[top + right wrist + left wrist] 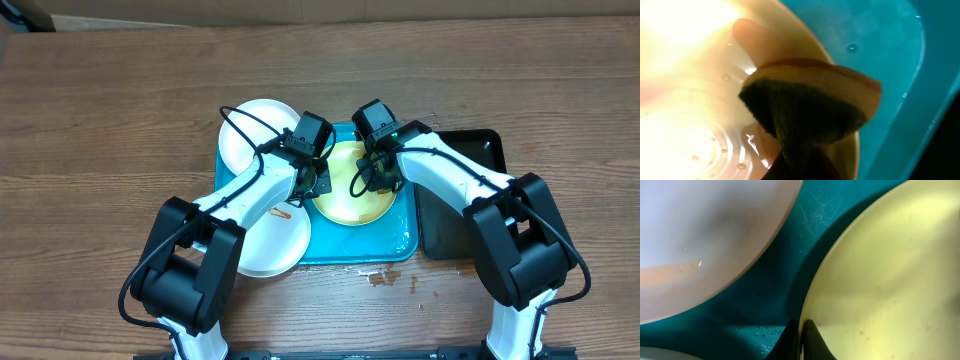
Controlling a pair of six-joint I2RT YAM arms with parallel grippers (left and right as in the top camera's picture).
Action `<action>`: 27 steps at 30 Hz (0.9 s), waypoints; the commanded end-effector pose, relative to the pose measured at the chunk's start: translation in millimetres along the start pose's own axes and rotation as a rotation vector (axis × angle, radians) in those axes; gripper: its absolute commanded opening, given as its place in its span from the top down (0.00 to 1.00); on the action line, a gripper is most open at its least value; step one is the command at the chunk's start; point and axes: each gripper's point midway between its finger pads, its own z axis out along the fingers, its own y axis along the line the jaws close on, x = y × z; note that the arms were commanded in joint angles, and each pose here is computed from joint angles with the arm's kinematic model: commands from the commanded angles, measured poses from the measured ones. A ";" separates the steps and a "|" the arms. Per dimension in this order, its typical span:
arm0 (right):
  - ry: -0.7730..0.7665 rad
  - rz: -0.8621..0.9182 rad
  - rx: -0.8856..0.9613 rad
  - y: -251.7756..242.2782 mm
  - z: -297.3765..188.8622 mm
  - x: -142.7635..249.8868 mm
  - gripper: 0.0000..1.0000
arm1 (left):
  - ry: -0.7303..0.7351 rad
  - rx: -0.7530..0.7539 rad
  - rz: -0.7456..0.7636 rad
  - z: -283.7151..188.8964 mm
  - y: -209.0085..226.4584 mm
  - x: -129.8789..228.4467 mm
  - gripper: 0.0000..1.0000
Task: Clean dirty plates on tray and stack at the side
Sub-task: 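Move the sponge to the yellow plate and scrub it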
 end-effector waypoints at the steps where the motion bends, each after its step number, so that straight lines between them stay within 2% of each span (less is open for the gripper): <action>1: 0.118 -0.048 -0.165 34.1 23.0 28.7 0.96 | 0.019 -0.004 0.004 4.3 1.8 4.0 0.96; 8: 0.169 -0.129 -0.368 65.0 3.7 36.8 0.96 | 0.019 -0.003 0.004 4.2 1.7 3.9 0.96; 15: 0.127 -0.074 -0.437 55.9 -37.9 -1.5 0.96 | 0.022 -0.001 0.021 4.1 1.5 4.6 0.96; 20: 0.112 0.008 -0.407 16.6 -67.2 -18.5 0.96 | 0.027 -0.005 0.021 4.1 2.9 5.5 0.95; 27: 0.156 0.188 -0.368 -55.7 -74.2 -2.5 0.96 | 0.027 -0.004 0.020 4.1 2.7 5.4 0.94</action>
